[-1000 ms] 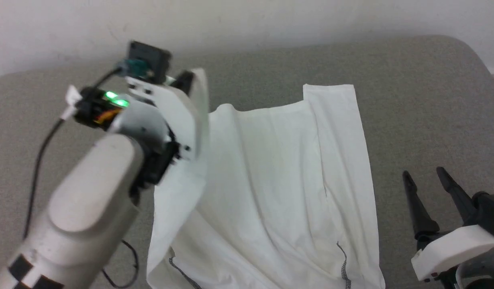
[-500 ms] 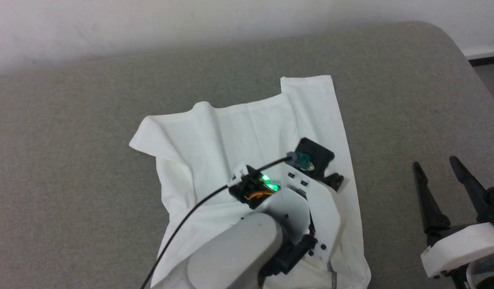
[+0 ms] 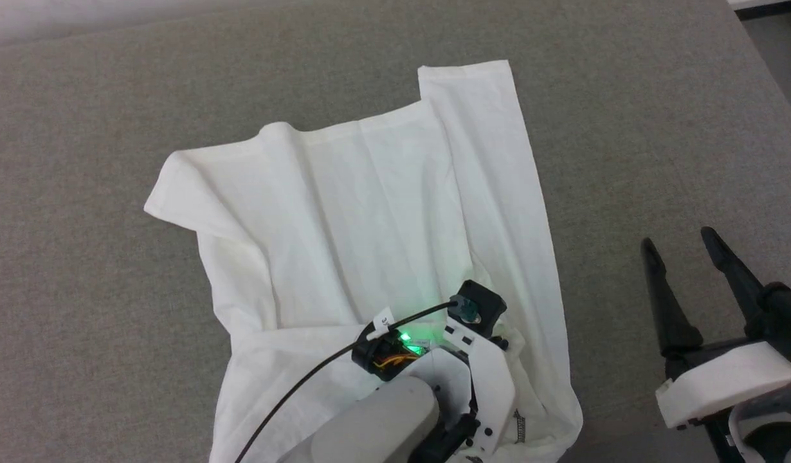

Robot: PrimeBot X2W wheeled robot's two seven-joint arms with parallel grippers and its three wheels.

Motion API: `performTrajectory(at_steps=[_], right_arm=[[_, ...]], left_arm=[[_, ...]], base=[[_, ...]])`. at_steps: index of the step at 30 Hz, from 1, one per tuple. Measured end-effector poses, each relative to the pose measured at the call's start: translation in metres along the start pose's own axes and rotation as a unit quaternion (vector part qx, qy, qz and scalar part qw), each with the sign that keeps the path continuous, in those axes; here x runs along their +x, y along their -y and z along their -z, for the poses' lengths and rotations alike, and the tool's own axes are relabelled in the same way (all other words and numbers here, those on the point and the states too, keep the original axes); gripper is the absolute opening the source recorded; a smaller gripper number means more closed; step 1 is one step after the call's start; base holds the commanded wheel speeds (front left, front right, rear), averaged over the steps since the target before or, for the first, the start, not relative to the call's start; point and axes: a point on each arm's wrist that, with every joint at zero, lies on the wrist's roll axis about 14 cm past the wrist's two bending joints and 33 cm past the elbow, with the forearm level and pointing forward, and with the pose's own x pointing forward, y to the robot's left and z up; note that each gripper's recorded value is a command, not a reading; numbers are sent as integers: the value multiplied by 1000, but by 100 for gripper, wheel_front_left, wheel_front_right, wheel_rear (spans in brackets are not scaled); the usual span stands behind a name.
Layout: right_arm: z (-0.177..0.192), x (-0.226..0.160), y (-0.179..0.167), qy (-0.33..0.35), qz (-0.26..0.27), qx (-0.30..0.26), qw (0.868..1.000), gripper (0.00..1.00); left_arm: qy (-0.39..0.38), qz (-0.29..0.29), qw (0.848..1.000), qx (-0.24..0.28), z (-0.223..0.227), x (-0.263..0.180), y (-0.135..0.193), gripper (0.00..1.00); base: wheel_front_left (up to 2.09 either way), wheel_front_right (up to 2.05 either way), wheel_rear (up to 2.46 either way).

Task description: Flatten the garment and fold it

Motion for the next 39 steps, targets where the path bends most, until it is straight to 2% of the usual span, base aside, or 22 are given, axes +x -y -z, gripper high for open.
performTrajectory(at_steps=[5,11,14,18,23,29,35,39], right_arm=[[9,7,-4,-13,-5,5,1000,100],[13,3,-2,-17,-4,17,1000,100],[11,0,-2,-13,-7,25,1000,100],[11,-1,-4,-10,-14,36,999,100],[12,-1,-6,-8,-24,43,999,100],[6,7,-11,1,-37,50,998,100],[12,19,-16,-12,-49,63,997,100],[27,31,-18,-44,-55,74,995,100]], left_arm=[[28,13,999,-9,-5,4,2,100],[142,32,989,0,-60,-21,16,100],[208,11,978,6,-90,-47,6,100],[282,-49,958,15,-119,-90,-23,100],[351,-151,924,30,-135,-147,-71,100],[425,-267,864,48,-144,-222,-123,100],[456,-378,803,59,-127,-289,-173,100],[453,-430,778,71,-108,-321,-196,100]], base=[[0,0,0],[0,0,0],[0,0,0],[0,0,0],[0,0,0],[0,0,0],[0,0,0],[0,0,0]])
